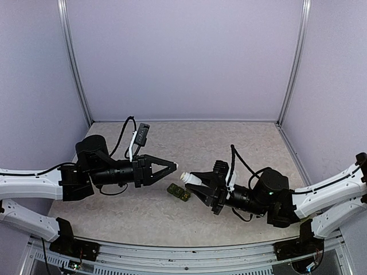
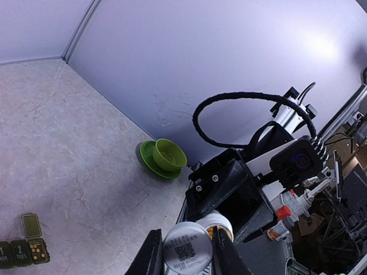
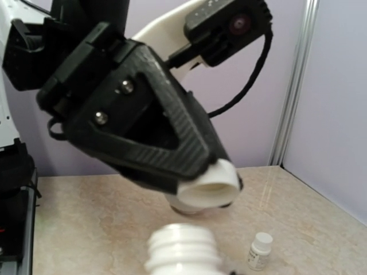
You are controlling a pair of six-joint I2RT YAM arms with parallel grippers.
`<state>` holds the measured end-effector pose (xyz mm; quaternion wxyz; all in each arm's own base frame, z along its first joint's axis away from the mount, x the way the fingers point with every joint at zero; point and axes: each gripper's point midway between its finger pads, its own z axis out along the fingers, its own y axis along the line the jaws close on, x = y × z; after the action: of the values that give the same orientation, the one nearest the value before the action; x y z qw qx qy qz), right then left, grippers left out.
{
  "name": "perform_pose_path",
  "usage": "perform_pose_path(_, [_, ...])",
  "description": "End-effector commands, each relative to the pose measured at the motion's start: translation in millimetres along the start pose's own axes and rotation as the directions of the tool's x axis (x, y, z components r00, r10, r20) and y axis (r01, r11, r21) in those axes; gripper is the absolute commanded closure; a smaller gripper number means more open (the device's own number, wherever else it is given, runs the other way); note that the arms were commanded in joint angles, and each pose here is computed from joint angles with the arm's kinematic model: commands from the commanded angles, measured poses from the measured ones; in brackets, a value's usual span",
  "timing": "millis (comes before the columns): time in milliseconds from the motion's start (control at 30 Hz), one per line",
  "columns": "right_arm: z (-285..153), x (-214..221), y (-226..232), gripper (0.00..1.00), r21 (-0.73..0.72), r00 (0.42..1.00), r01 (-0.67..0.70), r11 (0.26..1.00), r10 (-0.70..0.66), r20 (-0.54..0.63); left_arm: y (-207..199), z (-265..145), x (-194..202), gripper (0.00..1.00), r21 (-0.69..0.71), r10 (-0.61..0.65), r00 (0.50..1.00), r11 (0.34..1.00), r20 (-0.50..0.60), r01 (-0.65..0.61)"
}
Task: Sort the pills into containers
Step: Close the lid of the pill bottle.
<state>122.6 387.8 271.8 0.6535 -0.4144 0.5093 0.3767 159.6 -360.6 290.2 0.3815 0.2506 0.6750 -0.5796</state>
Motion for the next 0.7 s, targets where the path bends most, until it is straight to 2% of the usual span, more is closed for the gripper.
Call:
perform_pose_path(0, [6.0, -18.6, -2.5, 0.80, 0.031, 0.998, 0.013, 0.999, -0.015, 0.053, -21.1, 0.1, -5.2, 0.78, 0.075, -0.016, 1.000, 0.997, 0.021, 0.014])
perform_pose_path(267, [8.7, -23.8, -1.2, 0.80, 0.033, 0.997, 0.027, 0.999, -0.029, 0.066, -33.1, 7.6, 0.7, 0.78, 0.123, -0.041, 0.999, 0.992, 0.003, 0.040])
perform_pose_path(667, [11.5, -27.7, 1.2, 0.80, 0.022, 0.996, 0.035, 0.999, -0.036, 0.075, -31.8, 14.7, 2.8, 0.78, 0.110, -0.040, 0.999, 0.993, -0.003, 0.040])
